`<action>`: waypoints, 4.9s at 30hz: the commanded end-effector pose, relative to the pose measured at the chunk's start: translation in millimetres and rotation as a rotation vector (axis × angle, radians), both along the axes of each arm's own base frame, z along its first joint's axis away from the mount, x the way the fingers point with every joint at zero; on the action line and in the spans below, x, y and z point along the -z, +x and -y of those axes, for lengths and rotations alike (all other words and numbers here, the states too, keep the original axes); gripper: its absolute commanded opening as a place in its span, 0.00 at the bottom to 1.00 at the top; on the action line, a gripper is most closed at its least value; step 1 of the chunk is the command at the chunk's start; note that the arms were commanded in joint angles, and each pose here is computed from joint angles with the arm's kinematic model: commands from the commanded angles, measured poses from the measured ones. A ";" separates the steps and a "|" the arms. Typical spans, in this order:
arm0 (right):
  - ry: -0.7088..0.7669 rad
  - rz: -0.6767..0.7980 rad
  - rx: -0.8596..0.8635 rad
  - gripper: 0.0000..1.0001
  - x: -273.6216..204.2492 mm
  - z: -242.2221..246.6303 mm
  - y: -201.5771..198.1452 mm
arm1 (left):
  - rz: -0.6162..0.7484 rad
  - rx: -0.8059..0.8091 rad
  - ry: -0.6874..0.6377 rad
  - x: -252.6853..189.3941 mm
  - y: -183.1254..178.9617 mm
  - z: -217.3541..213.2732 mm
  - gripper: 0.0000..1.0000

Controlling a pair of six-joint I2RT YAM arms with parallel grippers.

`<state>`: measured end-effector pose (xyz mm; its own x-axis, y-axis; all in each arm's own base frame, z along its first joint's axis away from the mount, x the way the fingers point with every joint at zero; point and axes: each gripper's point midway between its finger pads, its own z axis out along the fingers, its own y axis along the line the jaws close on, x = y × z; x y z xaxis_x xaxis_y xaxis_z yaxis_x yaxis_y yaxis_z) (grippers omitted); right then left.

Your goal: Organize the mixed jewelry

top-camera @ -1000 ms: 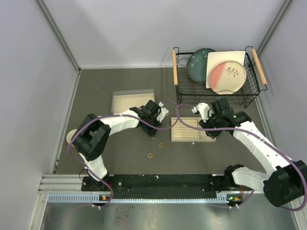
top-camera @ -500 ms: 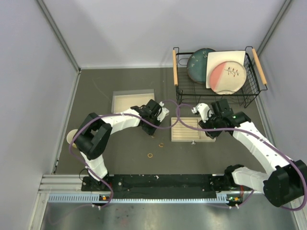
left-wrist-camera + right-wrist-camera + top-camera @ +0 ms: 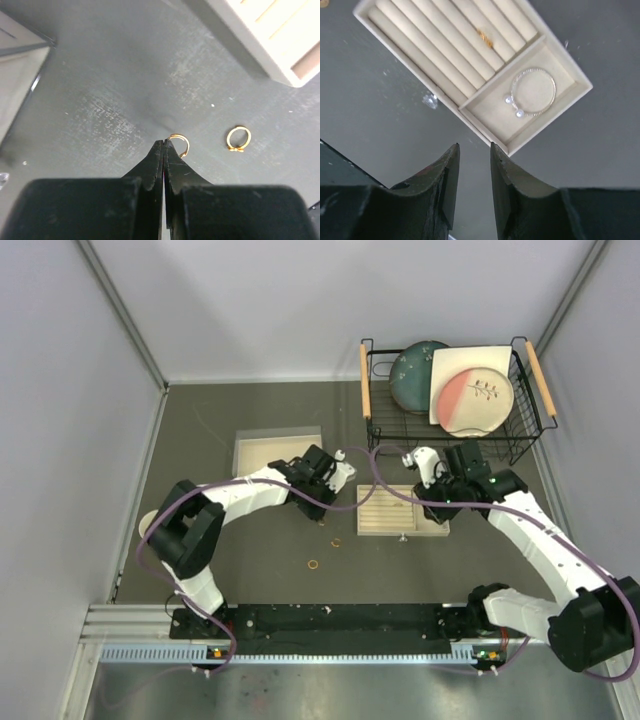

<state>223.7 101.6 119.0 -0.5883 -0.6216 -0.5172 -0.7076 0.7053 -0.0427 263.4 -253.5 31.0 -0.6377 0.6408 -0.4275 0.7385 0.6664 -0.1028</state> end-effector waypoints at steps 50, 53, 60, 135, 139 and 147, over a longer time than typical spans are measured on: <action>0.803 -0.273 -0.182 0.39 -131.5 -190.1 88.4 | 0.578 0.014 -0.386 -237.2 43.6 56.1 0.00; 0.808 -0.275 -0.188 0.38 -133.6 -192.1 88.2 | 0.578 0.015 -0.382 -235.9 43.3 56.5 0.00; 0.817 -0.270 -0.205 0.36 -139.4 -192.6 84.8 | 0.576 0.018 -0.371 -231.2 44.3 57.1 0.00; 0.773 -0.265 -0.198 0.00 -122.8 -187.8 71.8 | 0.652 -0.028 -0.531 -289.7 37.0 41.9 0.16; 0.813 -0.232 -0.189 0.00 -141.9 -174.1 76.1 | 0.563 -0.010 -0.680 -304.7 26.0 33.8 0.29; 0.928 -0.199 -0.286 0.00 -197.5 -165.2 60.3 | 0.310 0.064 -0.961 -301.5 11.6 31.7 0.38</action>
